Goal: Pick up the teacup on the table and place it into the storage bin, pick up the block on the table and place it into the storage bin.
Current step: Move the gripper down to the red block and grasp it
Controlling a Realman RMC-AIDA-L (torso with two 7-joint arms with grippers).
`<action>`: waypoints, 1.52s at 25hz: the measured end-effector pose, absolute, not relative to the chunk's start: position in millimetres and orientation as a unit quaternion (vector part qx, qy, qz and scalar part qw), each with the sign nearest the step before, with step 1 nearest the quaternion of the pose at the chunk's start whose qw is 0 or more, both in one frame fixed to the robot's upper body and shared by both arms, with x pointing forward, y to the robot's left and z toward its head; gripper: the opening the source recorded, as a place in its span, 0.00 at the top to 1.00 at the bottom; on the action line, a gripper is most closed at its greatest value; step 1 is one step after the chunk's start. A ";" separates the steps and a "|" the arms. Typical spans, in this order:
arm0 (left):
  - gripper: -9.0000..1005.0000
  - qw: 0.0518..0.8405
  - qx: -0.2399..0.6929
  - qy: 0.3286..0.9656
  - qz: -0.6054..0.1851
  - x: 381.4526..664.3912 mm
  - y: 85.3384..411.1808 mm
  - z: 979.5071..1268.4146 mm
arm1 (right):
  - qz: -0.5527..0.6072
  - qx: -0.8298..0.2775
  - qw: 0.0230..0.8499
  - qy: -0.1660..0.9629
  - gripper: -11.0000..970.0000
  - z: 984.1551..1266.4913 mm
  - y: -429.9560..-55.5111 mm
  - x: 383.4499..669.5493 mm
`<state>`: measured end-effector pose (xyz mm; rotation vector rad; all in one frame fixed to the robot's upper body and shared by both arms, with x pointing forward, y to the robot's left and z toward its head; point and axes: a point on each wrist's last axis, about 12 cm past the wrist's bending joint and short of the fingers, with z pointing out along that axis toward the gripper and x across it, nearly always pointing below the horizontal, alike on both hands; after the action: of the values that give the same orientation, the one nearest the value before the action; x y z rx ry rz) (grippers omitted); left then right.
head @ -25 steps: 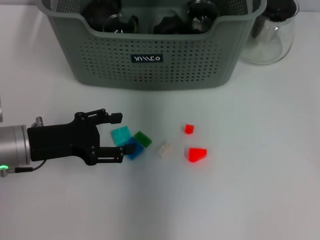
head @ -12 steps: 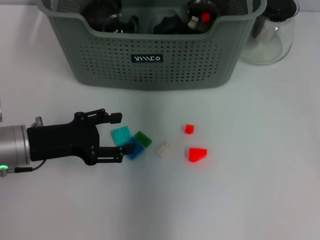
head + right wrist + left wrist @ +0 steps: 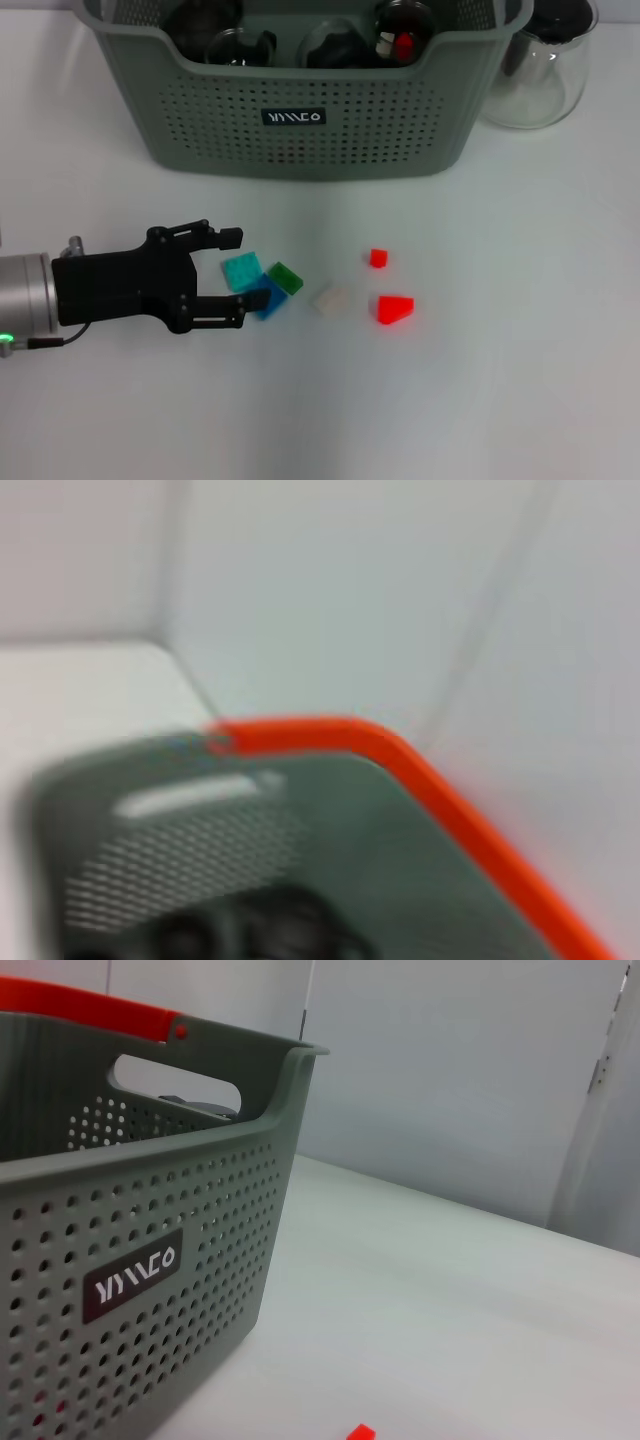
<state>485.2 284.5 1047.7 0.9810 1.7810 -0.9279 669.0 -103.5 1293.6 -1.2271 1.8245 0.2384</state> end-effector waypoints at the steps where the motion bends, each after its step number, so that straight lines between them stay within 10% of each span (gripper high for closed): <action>1: 0.15 0.438 0.394 0.716 -0.373 485.1 284.4 1047.6 | 0.119 -0.502 0.445 0.732 0.28 1296.8 -107.0 663.3; 15: 0.15 0.437 0.395 0.716 -0.374 484.2 284.8 1047.4 | 0.281 -0.627 0.288 0.667 0.29 1280.9 -172.3 593.3; 24: 0.15 0.437 0.394 0.718 -0.372 484.6 285.0 1047.0 | 0.185 -0.659 0.134 0.716 0.29 1212.7 -154.4 585.7; 38: 0.15 0.437 0.394 0.717 -0.373 485.9 283.4 1046.7 | 0.118 -0.666 0.120 0.727 0.29 1142.4 -105.9 599.7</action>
<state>485.9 283.4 1046.7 0.9798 1.7842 -0.9284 599.7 -105.9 1142.4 -1.9460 2.1250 0.3435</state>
